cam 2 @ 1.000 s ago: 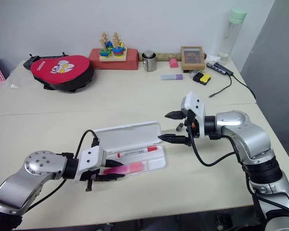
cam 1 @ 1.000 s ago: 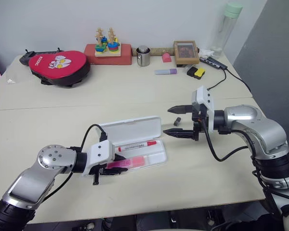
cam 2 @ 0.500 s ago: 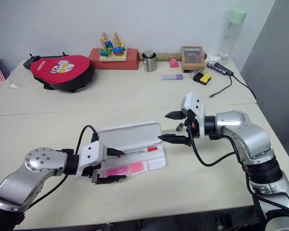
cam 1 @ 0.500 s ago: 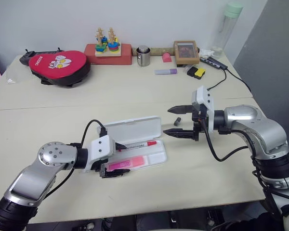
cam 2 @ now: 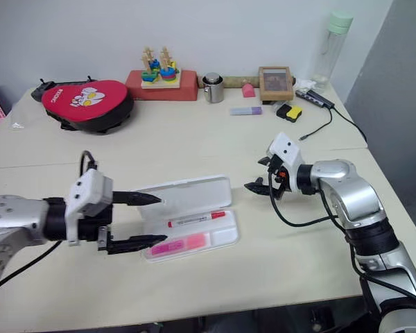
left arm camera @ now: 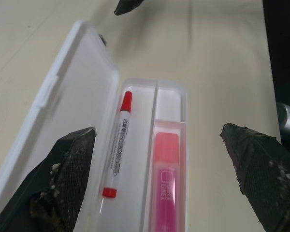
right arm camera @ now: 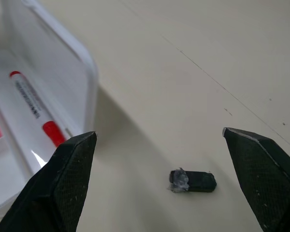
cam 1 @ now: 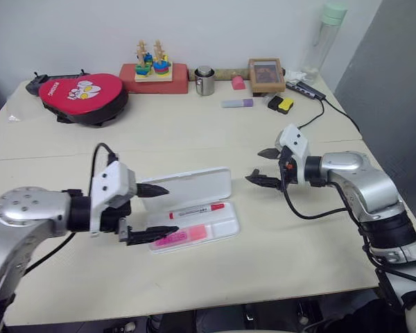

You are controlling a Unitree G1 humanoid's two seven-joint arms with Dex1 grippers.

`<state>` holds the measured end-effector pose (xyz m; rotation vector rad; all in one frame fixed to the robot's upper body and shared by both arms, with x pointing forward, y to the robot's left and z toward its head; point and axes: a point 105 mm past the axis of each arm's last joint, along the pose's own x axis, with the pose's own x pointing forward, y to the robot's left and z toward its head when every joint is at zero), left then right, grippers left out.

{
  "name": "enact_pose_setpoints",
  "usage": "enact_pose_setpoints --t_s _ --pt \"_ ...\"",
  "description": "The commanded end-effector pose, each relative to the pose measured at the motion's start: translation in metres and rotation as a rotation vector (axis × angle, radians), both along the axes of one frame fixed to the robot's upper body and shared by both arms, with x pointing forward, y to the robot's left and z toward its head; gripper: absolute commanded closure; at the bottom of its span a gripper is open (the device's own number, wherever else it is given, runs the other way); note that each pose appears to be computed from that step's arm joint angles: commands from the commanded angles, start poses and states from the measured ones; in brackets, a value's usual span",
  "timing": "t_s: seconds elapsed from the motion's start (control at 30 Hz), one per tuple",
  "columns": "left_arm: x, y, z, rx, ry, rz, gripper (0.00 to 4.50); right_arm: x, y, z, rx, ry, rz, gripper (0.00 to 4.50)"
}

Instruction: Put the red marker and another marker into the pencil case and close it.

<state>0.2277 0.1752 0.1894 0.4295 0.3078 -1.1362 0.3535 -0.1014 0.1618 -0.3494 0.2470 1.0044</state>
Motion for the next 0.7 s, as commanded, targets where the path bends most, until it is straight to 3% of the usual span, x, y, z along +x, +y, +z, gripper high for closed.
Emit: enact_pose_setpoints --t_s 0.03,0.3,0.7 --pt "-0.001 0.002 0.012 0.005 -0.067 0.044 0.07 0.007 0.000 0.002 -0.003 -0.022 -0.027 0.14" --pt "-0.001 0.003 0.013 -0.006 -0.084 0.091 0.07 -0.004 -0.003 -0.020 -0.061 0.066 0.009 0.14" --pt "0.007 -0.002 0.021 -0.029 -0.124 0.099 0.07 0.003 0.005 -0.040 -0.061 0.106 0.001 0.14"
